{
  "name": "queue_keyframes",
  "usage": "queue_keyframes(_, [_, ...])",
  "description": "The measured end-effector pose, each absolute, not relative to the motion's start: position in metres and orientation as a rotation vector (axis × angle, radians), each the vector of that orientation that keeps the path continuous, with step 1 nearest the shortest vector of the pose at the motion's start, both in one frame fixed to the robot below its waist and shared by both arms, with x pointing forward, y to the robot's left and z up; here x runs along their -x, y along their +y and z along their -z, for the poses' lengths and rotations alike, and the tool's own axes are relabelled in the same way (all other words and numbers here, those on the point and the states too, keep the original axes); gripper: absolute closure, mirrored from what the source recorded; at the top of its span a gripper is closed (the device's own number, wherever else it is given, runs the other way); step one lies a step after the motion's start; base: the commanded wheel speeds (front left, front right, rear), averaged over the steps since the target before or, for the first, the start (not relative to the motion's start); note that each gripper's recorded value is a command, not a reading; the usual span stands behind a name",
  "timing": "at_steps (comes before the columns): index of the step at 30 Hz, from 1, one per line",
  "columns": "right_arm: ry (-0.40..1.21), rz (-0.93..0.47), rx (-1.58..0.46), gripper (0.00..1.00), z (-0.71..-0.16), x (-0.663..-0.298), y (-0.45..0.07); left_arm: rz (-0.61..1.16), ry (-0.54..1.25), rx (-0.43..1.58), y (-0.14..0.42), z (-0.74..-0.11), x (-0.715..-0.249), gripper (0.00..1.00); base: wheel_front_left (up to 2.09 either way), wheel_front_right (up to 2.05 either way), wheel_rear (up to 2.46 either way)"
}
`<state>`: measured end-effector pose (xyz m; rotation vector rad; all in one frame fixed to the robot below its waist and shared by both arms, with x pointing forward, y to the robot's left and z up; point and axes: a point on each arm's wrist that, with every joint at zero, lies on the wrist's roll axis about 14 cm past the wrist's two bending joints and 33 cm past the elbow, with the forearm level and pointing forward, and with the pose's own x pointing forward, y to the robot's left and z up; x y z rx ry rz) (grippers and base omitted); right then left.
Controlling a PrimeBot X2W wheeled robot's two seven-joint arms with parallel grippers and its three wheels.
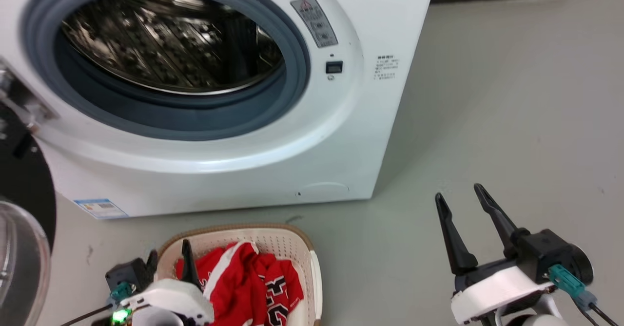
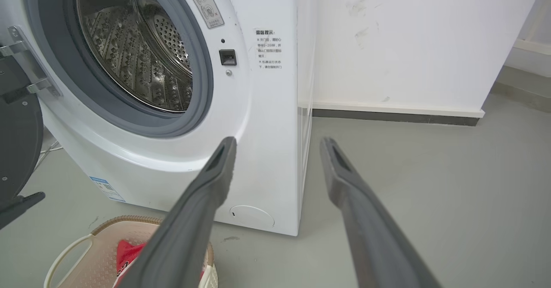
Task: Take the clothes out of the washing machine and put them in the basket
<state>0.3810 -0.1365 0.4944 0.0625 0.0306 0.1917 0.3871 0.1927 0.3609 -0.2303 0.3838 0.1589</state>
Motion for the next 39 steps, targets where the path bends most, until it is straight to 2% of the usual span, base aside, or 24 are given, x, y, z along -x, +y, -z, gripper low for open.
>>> queue_keyframes(11, [-0.024, -0.153, -0.024, 0.00, -0.520, -0.361, -0.151, -0.050, -0.102, 0.150, 0.181, -0.515, -0.397, 0.00, 0.00, 0.00, 0.00])
queue_keyframes(18, [-0.051, -0.137, -0.012, 0.00, -0.531, -0.346, -0.157, -0.012, -0.267, 0.059, 0.176, -0.567, -0.370, 0.00, 0.00, 0.00, 0.00])
queue_keyframes(28, [-0.040, -0.120, -0.022, 0.00, -0.529, -0.326, -0.163, 0.012, -0.222, -0.011, 0.176, -0.551, -0.337, 0.00, 0.00, 0.00, 0.00])
queue_keyframes(39, [-0.023, -0.136, -0.030, 0.00, -0.525, -0.325, -0.157, 0.005, -0.178, 0.007, 0.180, -0.537, -0.336, 0.00, 0.00, 0.00, 0.00])
